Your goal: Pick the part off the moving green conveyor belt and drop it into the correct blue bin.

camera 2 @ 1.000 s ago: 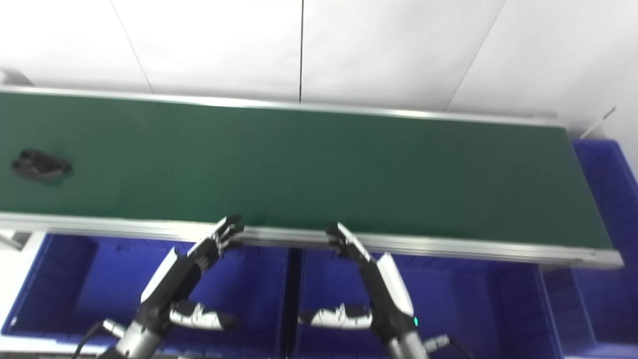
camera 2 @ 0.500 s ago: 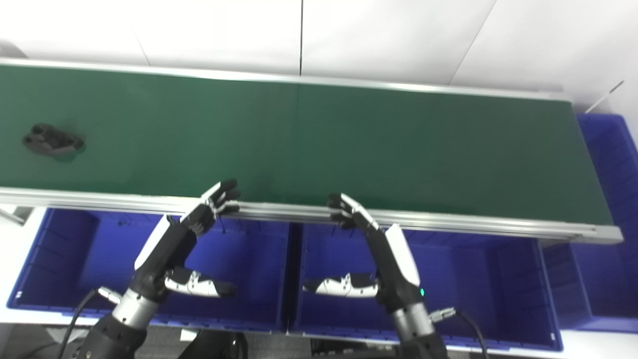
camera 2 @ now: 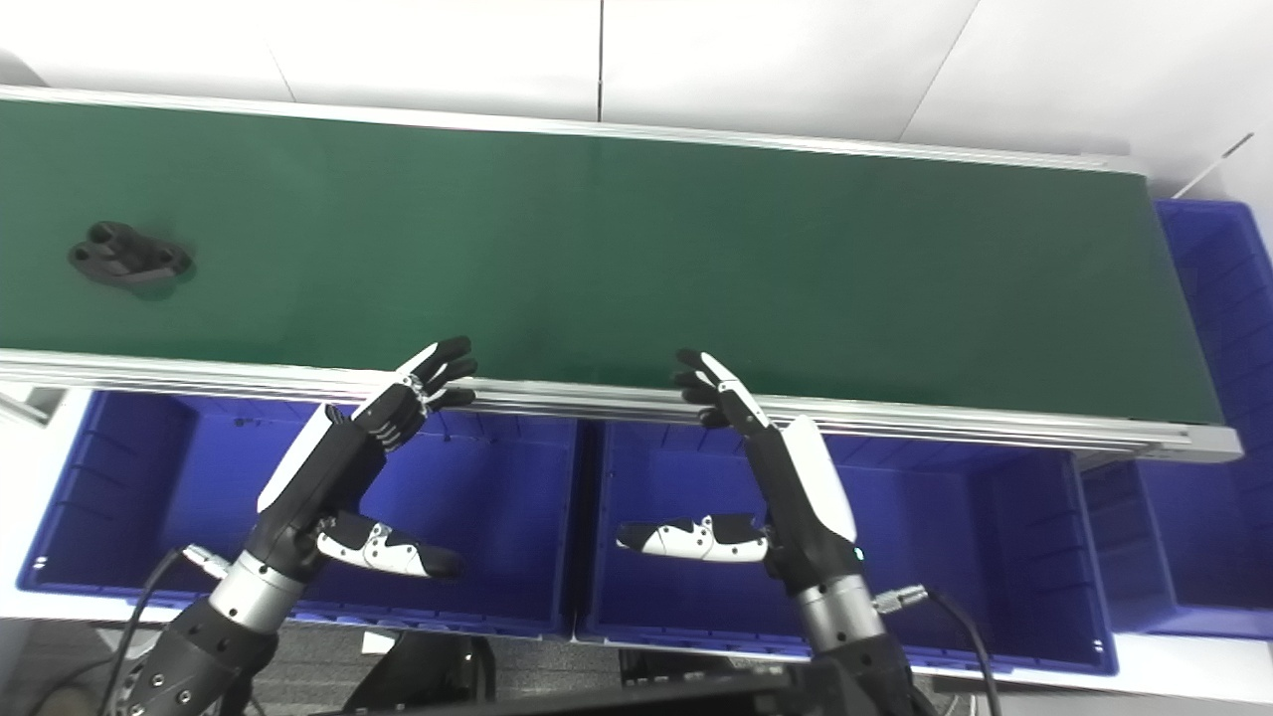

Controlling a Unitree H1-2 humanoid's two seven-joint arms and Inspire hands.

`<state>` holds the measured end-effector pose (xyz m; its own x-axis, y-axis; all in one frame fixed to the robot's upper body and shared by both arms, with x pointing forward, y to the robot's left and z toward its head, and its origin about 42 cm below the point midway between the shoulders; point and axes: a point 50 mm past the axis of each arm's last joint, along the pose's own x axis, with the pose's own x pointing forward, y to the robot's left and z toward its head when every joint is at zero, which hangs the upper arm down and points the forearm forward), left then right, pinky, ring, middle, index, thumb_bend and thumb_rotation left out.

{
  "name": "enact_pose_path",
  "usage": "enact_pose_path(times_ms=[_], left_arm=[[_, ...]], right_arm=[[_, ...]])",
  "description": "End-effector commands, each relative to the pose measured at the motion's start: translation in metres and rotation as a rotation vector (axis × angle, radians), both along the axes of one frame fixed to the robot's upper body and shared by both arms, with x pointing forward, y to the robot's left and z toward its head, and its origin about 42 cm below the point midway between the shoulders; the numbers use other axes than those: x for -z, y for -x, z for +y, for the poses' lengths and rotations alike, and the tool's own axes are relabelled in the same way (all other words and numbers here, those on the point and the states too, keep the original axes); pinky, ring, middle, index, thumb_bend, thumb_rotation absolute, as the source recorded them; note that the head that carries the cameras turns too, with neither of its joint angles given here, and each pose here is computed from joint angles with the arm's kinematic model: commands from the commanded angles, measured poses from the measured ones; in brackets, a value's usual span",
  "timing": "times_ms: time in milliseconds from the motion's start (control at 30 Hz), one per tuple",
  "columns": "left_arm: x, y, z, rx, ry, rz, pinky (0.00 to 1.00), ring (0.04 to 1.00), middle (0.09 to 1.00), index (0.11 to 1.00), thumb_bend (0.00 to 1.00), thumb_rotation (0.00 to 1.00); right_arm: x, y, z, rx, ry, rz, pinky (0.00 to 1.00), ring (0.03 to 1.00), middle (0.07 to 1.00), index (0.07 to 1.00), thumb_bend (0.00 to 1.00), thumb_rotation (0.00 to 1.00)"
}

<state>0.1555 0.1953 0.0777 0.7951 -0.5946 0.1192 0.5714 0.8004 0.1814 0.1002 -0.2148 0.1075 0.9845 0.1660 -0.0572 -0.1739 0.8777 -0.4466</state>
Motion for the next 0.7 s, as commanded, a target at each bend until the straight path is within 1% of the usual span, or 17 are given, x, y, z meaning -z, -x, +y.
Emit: enact_pose_path(times_ms=[0, 33, 233, 433, 667], left_arm=[[-0.008, -0.003, 0.000, 0.018, 0.000, -0.043, 0.87, 0.928, 0.969, 0.935, 0.96, 0.36], [-0.007, -0.003, 0.000, 0.020, -0.001, -0.039, 0.88, 0.931, 0.969, 0.934, 0.96, 0.36], [-0.004, -0.001, 0.000, 0.035, 0.003, -0.045, 0.88, 0.939, 0.968, 0.930, 0.95, 0.35], [-0.003, 0.000, -0.001, 0.045, 0.003, -0.045, 0.87, 0.935, 0.963, 0.928, 0.95, 0.35], [0.000, 0.005, 0.000, 0.040, 0.008, -0.028, 0.87, 0.927, 0.960, 0.921, 0.96, 0.35]], right_arm=[[-0.008, 0.006, 0.001, 0.011, -0.011, -0.008, 0.79, 0.835, 0.848, 0.907, 0.93, 0.36], [-0.007, 0.008, 0.001, 0.011, -0.009, -0.006, 0.79, 0.837, 0.850, 0.908, 0.92, 0.34], [-0.006, 0.017, 0.001, 0.018, 0.003, 0.003, 0.77, 0.822, 0.852, 0.905, 0.92, 0.33], [-0.008, 0.024, 0.002, 0.023, 0.013, 0.016, 0.76, 0.821, 0.857, 0.911, 0.92, 0.33], [-0.006, 0.027, 0.003, 0.007, 0.042, 0.019, 0.75, 0.814, 0.854, 0.894, 0.91, 0.36]])
